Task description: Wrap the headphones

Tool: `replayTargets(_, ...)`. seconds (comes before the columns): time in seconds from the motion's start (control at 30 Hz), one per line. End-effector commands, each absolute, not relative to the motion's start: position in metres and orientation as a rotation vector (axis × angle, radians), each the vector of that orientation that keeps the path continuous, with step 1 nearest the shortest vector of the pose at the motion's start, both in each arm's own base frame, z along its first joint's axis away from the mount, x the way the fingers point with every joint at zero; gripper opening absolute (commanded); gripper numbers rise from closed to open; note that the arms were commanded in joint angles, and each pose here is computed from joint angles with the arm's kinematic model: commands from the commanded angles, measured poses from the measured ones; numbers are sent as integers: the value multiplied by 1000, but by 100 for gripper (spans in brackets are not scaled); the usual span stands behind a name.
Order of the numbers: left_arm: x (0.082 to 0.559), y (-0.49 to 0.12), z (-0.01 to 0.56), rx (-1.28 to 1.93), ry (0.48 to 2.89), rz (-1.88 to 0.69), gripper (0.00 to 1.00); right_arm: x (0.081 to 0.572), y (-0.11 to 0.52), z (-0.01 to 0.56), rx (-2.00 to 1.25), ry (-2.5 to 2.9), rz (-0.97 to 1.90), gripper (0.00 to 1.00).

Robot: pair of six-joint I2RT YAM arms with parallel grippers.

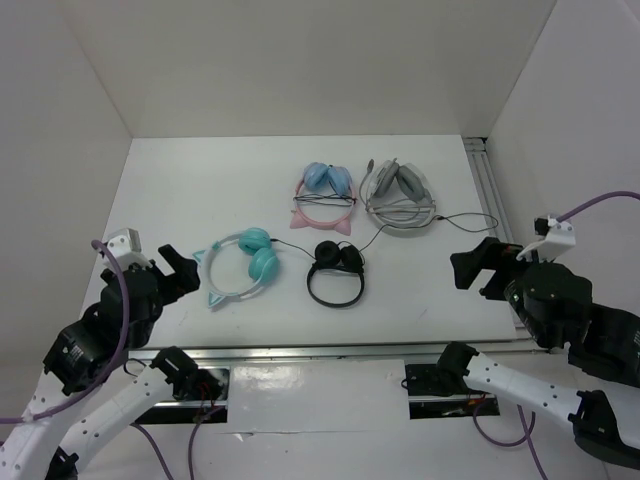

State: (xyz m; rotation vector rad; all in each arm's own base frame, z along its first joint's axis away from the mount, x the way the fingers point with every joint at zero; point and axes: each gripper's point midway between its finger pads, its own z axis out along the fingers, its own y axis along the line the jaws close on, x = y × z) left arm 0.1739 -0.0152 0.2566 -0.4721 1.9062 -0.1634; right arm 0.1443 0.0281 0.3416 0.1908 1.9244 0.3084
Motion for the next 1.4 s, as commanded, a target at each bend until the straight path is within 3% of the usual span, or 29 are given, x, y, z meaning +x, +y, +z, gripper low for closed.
replayTargets(0.0, 178, -18, 263, -460, 1875, -181, 100, 146, 18, 354, 241, 1862, 308, 100)
replayTargets(0.33, 173, -4, 262, -571, 1848, -154, 100, 144, 15, 356, 252, 1835, 336, 100)
replayTargets(0.53, 182, -13, 259, -578, 1910, -121, 100, 164, 55, 334, 187, 1895, 337, 100)
replayTargets(0.73, 205, -71, 210, -652, 2168, -211, 100, 172, 99, 341, 81, 1864, 504, 100)
replayTargets(0.9, 222, -65, 143, -765, 2212, -71, 100, 168, 124, 344, 13, 1851, 628, 100)
replayTargets(1.07, 259, -73, 116, -676, 2226, -191, 100, 161, 133, 334, -35, 1867, 684, 100)
replayTargets(1.37, 276, -46, 68, -738, 2324, -248, 100, 161, 138, 327, -81, 1867, 684, 100)
